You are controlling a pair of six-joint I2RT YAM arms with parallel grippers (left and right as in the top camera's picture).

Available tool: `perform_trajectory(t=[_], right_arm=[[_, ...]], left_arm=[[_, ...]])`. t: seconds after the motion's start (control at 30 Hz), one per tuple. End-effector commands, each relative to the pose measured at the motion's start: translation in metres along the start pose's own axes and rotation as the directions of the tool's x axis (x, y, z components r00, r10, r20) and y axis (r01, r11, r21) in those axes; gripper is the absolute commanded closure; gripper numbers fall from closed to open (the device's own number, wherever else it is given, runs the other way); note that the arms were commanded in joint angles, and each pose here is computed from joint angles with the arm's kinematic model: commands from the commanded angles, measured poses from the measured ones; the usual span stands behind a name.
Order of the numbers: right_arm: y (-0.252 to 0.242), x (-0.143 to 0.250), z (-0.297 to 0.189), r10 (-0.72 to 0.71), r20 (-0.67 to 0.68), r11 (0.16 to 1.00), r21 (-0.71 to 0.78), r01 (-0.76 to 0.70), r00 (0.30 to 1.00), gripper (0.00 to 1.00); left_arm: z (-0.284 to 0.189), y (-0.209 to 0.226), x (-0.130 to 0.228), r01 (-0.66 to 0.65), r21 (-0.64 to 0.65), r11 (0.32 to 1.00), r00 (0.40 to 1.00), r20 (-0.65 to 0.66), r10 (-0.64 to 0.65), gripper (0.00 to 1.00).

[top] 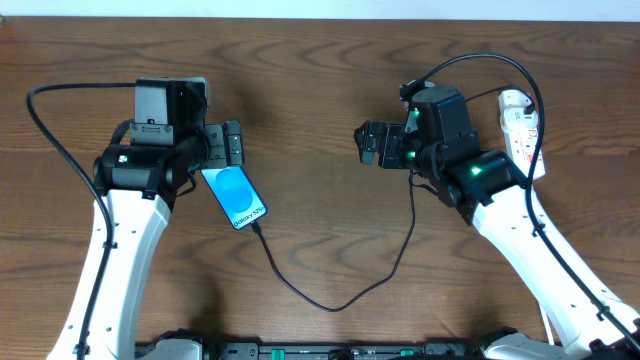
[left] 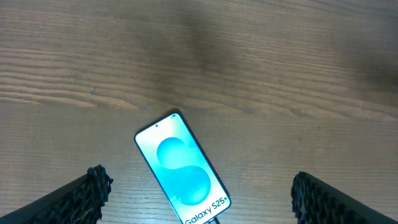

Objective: Plug charger to phone and switch on socket

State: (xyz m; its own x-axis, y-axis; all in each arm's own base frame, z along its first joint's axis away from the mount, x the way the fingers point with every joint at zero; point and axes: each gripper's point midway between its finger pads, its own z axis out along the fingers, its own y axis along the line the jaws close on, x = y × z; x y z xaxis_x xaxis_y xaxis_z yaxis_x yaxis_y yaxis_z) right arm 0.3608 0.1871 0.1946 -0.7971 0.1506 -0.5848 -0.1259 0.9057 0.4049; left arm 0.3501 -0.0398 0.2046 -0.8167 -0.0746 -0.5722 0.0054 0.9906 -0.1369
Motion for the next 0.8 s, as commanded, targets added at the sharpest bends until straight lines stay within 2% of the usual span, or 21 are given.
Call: perform_trajectory(t=[0.0, 0.4, 0.77], right_arm=[[0.000, -0.006, -0.006, -0.011, 0.022, 1.000, 0.003, 0.011, 1.000, 0.01], [-0.003, -0.010, -0.007, -0.028, 0.019, 0.999, -0.018, 0.028, 0.999, 0.01], [-0.041, -0.023, -0.028, 0.066, -0.054, 0.977, -0.199, -0.075, 0.996, 0.01]], left_arm=[[-0.002, 0.003, -0.004, -0.017, -0.019, 1.000, 1.000, 0.010, 0.017, 0.05], [-0.002, 0.003, -0.004, -0.017, -0.019, 1.000, 1.000, 0.010, 0.018, 0.05], [-0.002, 0.003, -0.004, -0.017, -0.019, 1.000, 1.000, 0.010, 0.018, 0.05]])
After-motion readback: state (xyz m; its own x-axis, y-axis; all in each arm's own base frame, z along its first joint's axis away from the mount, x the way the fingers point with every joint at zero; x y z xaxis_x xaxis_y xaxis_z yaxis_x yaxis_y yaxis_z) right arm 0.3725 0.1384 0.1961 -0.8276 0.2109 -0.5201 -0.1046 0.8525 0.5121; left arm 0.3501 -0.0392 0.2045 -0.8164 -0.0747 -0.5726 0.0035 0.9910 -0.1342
